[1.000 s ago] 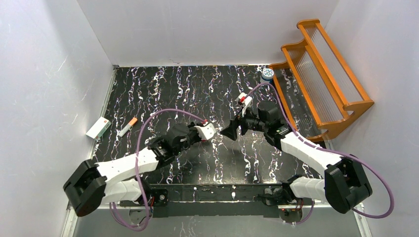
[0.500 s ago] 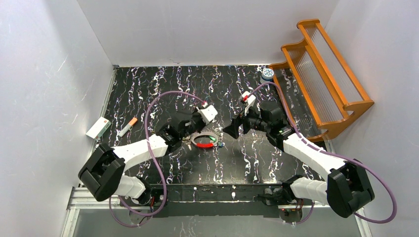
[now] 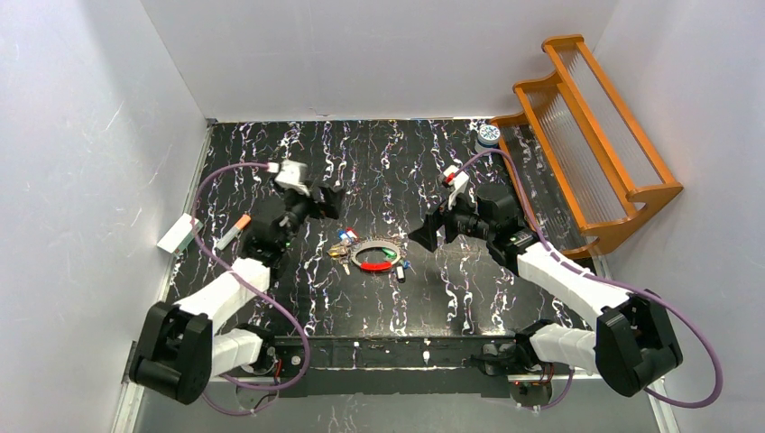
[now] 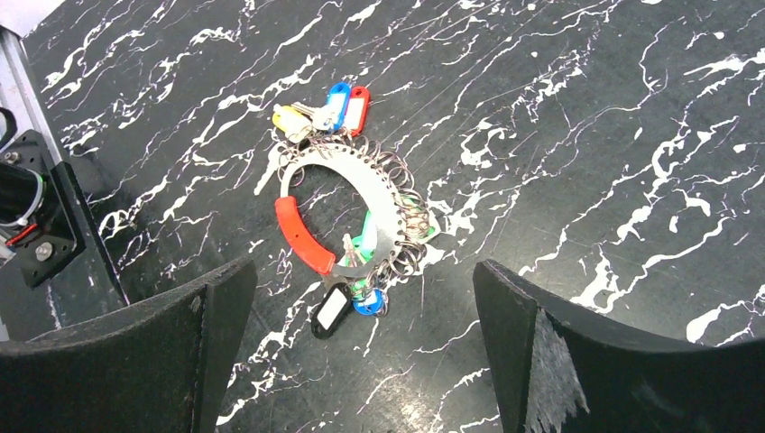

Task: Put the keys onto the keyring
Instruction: Place the keyring at the center of the board, then reset both arms

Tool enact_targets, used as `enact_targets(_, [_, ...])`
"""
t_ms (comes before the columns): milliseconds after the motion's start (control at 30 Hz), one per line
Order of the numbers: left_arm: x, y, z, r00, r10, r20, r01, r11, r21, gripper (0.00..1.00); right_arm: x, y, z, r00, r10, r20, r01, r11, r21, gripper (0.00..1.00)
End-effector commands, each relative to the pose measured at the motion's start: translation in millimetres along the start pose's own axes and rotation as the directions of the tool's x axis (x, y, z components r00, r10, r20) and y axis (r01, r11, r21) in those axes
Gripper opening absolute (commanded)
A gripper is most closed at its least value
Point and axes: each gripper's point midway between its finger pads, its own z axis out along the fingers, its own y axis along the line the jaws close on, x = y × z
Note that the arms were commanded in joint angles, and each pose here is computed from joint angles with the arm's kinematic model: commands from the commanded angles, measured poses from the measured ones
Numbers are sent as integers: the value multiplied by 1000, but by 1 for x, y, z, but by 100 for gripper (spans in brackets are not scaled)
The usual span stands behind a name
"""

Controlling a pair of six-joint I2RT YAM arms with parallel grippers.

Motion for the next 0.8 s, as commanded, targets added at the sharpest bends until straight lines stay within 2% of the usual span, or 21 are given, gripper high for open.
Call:
enact_targets(0, [-26,37,-24,973,-187,136,201,974,-101,98,-9,-6,2,999,-1,34,1,1000,13,99])
enact_targets(133, [-13,66,-47,965,-218,148,244,951,-189,98,-10,-13,3,999,14,34,-15,999,29,99])
enact_targets(300, [13,90,-67,978,-187,94,207,921,-330,98,-12,-36,1,998,26,51,-31,994,105,99])
enact_targets(467, [48,131,-91,982,-178,67,185,804,-565,98,-7,-80,-10,996,54,73,-70,967,244,99])
enact_targets(533, [59,144,-100,986,-159,46,152,759,-633,98,2,-102,-18,994,78,71,-97,944,314,99])
enact_targets(633, [68,155,-104,994,-107,-21,66,738,-672,98,22,-134,-37,990,123,71,-142,889,435,99])
enact_targets(767, [82,170,-107,992,-54,-118,-47,701,-712,98,45,-166,-68,995,92,43,-99,787,608,99])
